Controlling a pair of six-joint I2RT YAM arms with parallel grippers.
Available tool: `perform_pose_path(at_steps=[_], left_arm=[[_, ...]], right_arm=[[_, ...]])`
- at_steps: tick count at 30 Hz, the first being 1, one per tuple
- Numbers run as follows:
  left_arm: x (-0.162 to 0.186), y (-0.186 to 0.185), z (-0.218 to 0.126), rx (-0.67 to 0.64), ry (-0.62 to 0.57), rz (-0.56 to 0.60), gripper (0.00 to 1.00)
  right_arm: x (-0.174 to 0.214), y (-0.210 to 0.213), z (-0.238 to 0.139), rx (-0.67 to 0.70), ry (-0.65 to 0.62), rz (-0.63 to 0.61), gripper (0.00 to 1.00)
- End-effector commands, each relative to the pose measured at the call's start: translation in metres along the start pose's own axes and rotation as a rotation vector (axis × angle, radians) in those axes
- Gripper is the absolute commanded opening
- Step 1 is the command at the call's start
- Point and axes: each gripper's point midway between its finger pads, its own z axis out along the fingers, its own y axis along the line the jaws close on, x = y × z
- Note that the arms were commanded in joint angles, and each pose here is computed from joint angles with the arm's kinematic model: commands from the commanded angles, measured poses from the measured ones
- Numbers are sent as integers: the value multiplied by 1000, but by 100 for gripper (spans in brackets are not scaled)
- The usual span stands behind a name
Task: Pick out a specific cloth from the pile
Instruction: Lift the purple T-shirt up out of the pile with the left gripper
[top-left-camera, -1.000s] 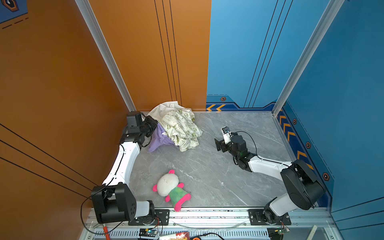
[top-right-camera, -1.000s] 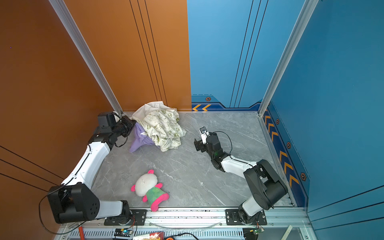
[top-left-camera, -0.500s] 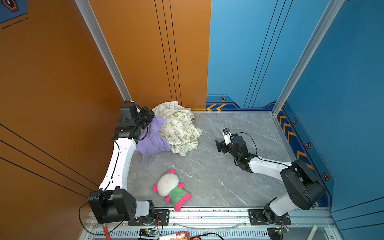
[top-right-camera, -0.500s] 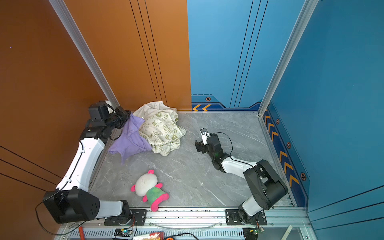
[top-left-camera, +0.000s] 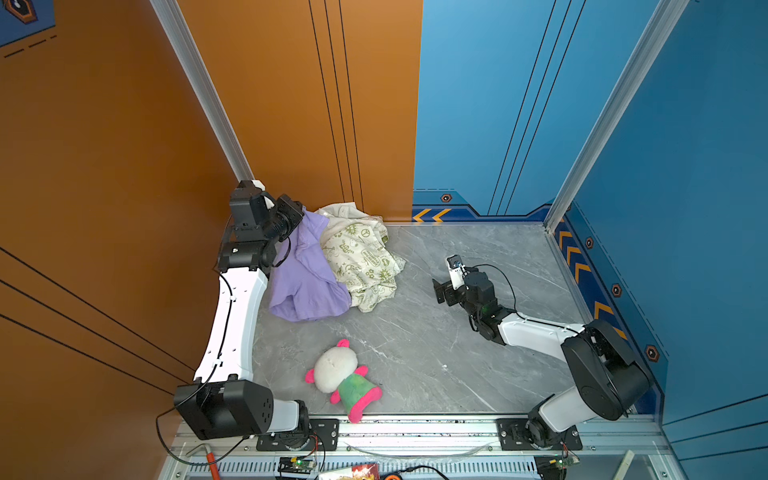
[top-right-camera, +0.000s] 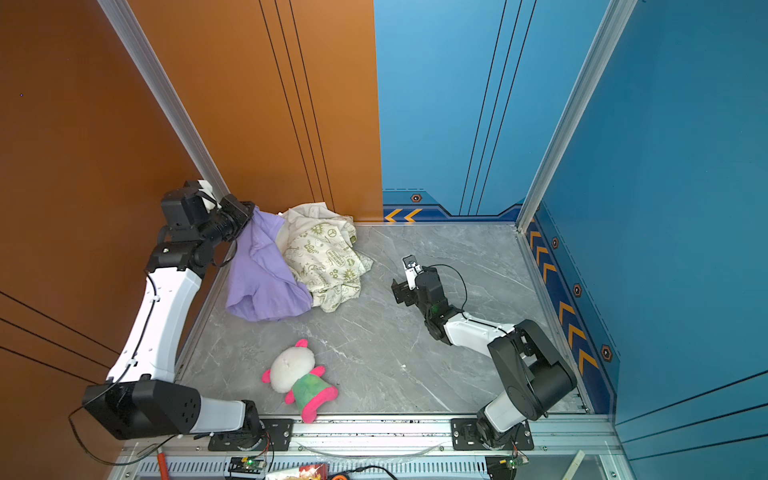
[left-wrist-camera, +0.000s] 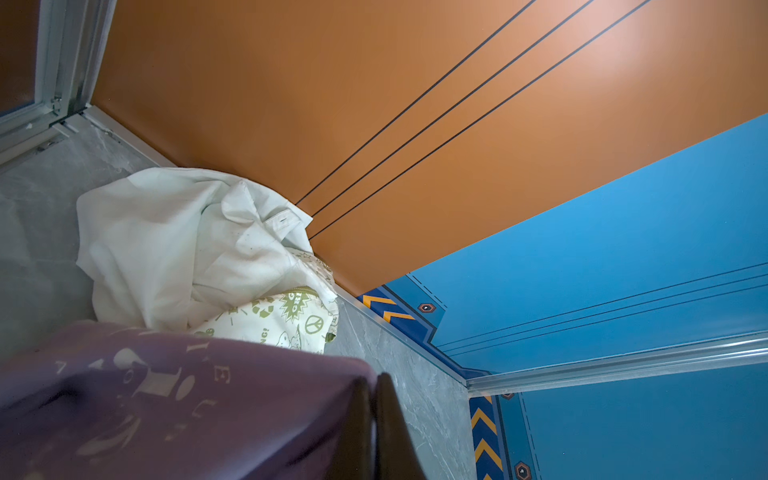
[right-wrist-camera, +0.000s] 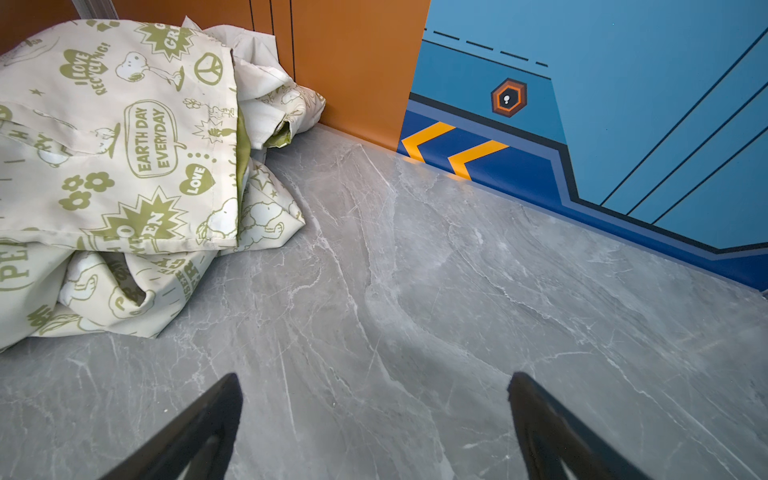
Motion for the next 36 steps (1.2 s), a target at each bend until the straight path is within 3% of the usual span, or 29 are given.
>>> perform_pose_path(at_steps=[1, 23, 36], left_arm=[[-11, -33, -7, 94, -20, 67, 0], [-40, -149, -22, 333, -107, 276, 0], [-14, -232, 8, 547, -58, 329, 0]], right_arm=[[-9, -2, -4, 11, -18, 22, 100], [-21, -7, -3, 29, -28, 8, 100], [-34, -9, -2, 26, -35, 27, 100]])
